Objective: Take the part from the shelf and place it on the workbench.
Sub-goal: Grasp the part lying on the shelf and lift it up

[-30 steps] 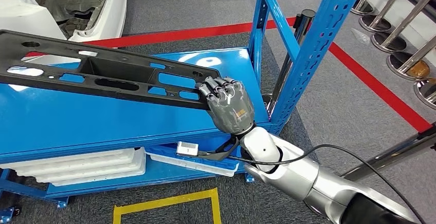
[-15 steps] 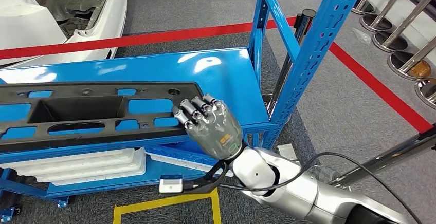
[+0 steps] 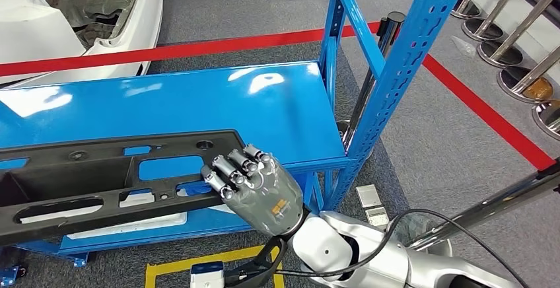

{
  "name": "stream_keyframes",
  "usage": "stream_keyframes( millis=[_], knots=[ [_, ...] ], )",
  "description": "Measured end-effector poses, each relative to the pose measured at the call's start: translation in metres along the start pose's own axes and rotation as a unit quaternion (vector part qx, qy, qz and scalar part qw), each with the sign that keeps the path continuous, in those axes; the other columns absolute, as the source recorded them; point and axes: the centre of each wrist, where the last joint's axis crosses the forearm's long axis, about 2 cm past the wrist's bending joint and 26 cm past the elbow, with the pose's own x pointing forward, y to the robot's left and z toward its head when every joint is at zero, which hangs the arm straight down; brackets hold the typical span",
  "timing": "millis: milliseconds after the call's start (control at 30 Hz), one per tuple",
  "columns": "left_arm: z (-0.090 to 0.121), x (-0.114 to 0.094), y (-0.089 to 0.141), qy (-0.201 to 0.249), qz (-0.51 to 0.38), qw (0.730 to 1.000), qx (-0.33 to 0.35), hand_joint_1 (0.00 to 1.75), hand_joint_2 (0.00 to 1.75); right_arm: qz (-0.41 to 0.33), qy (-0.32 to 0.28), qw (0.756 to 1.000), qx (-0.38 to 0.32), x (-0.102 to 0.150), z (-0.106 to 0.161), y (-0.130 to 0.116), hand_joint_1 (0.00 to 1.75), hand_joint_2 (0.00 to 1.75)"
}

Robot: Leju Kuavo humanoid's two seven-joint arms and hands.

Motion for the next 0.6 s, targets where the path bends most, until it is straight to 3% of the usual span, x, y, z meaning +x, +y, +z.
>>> stream_keyframes(
  millis=[600],
  knots=[
    [0.000, 0.001, 0.000, 0.008, -0.002, 1.000, 0.012, 0.00, 1.75, -0.019, -0.010, 1.000, 0.010, 0.014, 0.002, -0.007, 1.75, 1.75]
  ],
)
